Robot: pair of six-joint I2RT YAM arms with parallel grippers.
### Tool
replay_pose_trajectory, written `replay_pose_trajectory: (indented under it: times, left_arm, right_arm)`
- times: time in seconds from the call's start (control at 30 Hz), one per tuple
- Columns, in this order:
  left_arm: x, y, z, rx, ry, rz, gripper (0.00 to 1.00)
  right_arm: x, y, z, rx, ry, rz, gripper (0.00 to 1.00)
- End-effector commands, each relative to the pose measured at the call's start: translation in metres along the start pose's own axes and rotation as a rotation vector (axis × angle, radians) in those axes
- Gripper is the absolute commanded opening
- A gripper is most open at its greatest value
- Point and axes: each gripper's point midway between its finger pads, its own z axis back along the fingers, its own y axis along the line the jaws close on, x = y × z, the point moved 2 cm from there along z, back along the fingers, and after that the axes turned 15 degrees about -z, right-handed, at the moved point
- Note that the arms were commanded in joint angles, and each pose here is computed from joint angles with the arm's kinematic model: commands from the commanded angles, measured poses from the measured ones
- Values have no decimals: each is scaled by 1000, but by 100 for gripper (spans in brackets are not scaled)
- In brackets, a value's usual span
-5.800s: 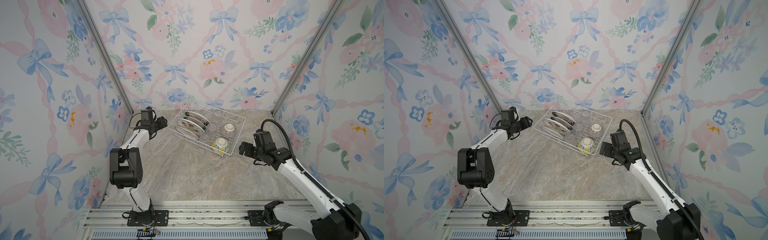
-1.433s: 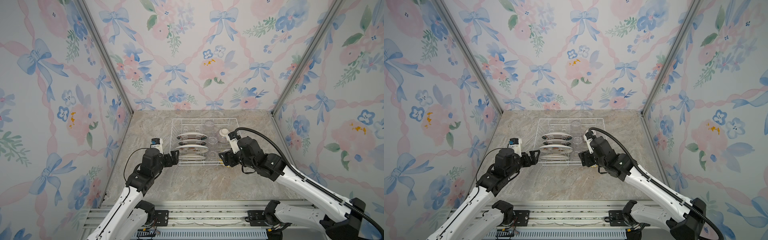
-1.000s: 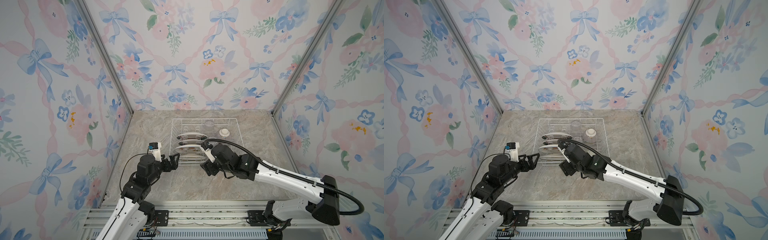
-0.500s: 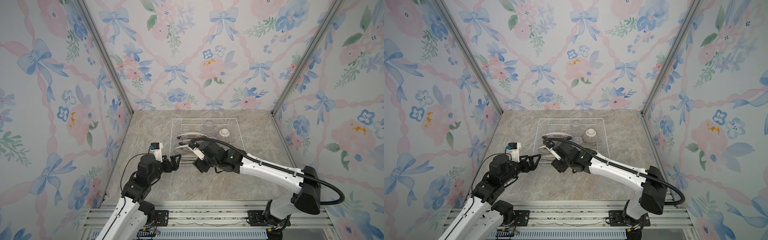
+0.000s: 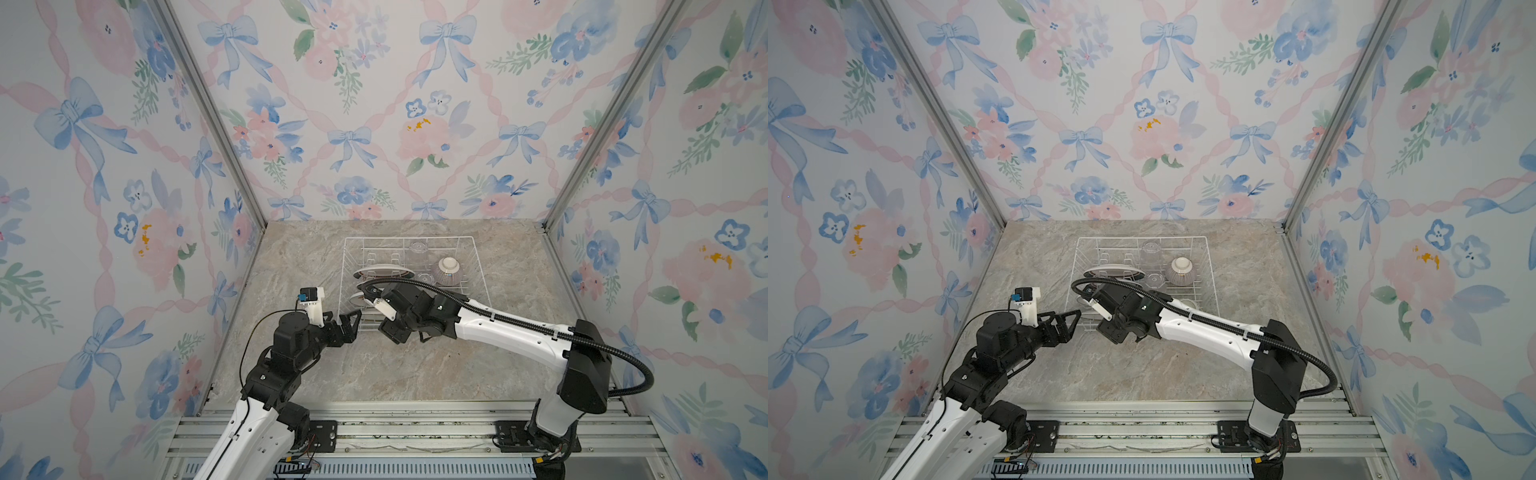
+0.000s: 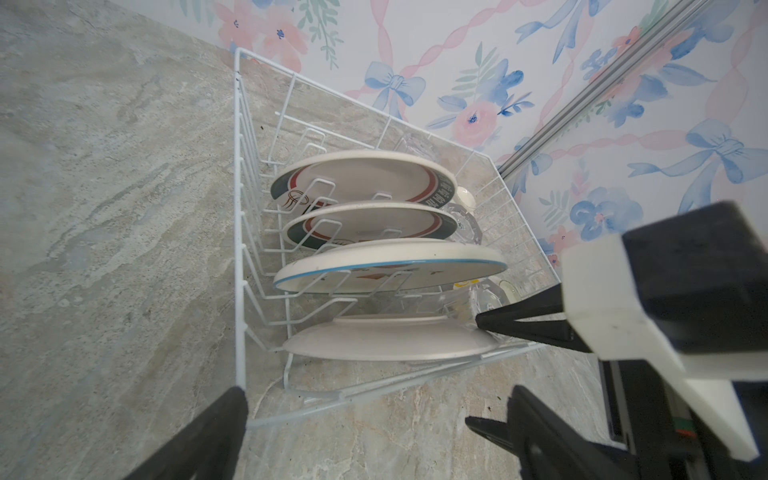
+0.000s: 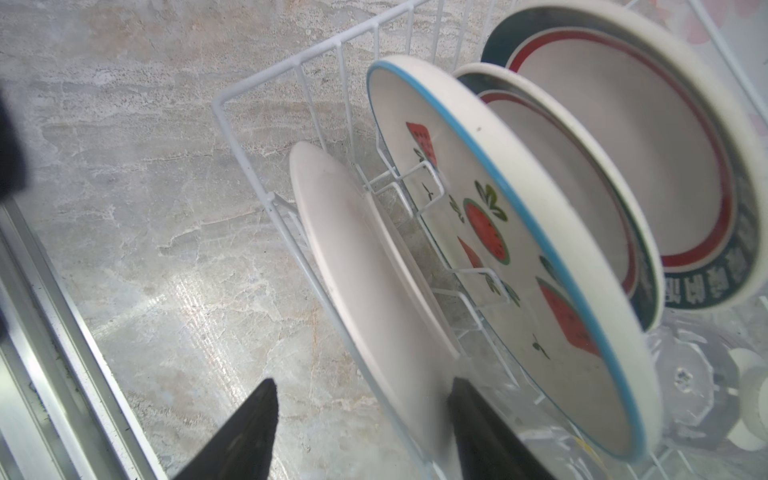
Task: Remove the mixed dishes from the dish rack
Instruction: 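Reach the right gripper across to the plate nearest the left gripper, then close the right gripper on the rim of the white text-printed plate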
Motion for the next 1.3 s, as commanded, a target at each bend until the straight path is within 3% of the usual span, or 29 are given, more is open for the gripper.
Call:
replay_pose_trajectory:
  times: [0.0,0.23,0.47,0.87,1.27]
  left_arm:
    - [-8,2,-1,4,15,-8,98]
    - [-8,2,-1,5,16,-6,98]
    - [-9,2,0,1,12,-2,98]
    - [-8,4,1,16,0,0,98]
    - [-10,6,2,26,-3,2,98]
  right_arm:
    - [1,-3,-2,-6,30,29,67]
    - [1,-3,-8,36,49,27,61]
    - [0,-10,-17,3,105,84,46]
    - [3,-13,-28,-47,108,109,40]
    - [7,-16,-16,-95,74,144,17]
